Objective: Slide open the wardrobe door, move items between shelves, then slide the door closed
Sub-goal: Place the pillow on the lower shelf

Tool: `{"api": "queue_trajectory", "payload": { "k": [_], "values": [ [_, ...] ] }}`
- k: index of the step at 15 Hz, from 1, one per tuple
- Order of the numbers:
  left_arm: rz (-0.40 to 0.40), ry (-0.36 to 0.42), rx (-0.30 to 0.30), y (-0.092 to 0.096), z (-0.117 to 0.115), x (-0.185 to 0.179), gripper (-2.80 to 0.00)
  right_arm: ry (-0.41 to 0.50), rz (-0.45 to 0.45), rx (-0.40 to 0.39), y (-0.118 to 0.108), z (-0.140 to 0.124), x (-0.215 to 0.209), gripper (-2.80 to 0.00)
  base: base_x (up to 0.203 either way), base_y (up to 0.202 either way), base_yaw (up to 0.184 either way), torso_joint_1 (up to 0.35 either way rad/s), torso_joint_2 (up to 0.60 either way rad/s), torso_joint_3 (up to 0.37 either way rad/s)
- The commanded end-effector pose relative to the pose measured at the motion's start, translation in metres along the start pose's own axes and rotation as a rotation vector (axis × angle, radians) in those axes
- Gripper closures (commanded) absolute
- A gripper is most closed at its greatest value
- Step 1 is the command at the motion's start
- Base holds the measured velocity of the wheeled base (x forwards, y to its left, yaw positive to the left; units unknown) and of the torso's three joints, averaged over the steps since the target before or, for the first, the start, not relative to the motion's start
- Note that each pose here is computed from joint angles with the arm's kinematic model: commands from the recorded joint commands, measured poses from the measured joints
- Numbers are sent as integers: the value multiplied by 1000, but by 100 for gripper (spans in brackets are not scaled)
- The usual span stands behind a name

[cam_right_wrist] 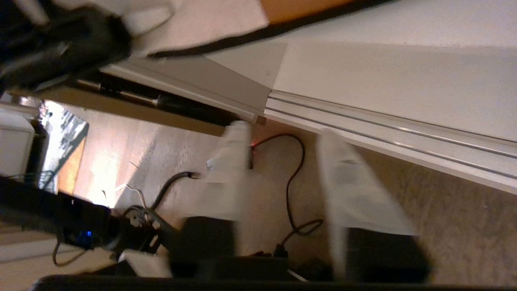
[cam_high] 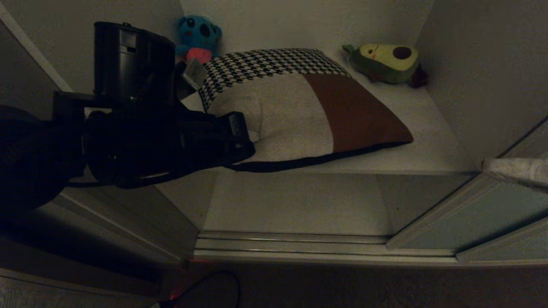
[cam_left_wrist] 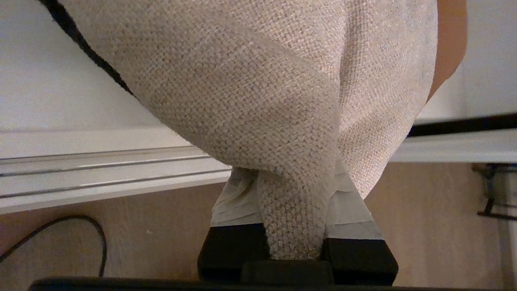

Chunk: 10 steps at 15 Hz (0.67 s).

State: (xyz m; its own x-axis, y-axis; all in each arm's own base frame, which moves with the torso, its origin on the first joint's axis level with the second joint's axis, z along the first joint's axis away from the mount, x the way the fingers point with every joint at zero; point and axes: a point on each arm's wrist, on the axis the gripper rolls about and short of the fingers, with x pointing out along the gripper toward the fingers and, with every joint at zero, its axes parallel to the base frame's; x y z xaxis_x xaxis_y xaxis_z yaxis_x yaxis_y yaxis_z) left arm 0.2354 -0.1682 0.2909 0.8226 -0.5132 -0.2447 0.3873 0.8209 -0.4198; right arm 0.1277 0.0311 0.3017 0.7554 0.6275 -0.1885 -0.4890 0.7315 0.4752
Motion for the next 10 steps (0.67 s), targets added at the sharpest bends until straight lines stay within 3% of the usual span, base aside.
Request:
{"api": "queue_trajectory", "payload": {
  "k": [1,10],
  "values": [
    [-4,9,14,-1,-4,-3,0,50,-15,36,-13,0,22,-280,0,0,0,0,0,0],
    [-18,-26,32,-1,0,-22,0,59,-105,126,-57,-1,98,-280,0,0,0,0,0,0]
  ]
}}
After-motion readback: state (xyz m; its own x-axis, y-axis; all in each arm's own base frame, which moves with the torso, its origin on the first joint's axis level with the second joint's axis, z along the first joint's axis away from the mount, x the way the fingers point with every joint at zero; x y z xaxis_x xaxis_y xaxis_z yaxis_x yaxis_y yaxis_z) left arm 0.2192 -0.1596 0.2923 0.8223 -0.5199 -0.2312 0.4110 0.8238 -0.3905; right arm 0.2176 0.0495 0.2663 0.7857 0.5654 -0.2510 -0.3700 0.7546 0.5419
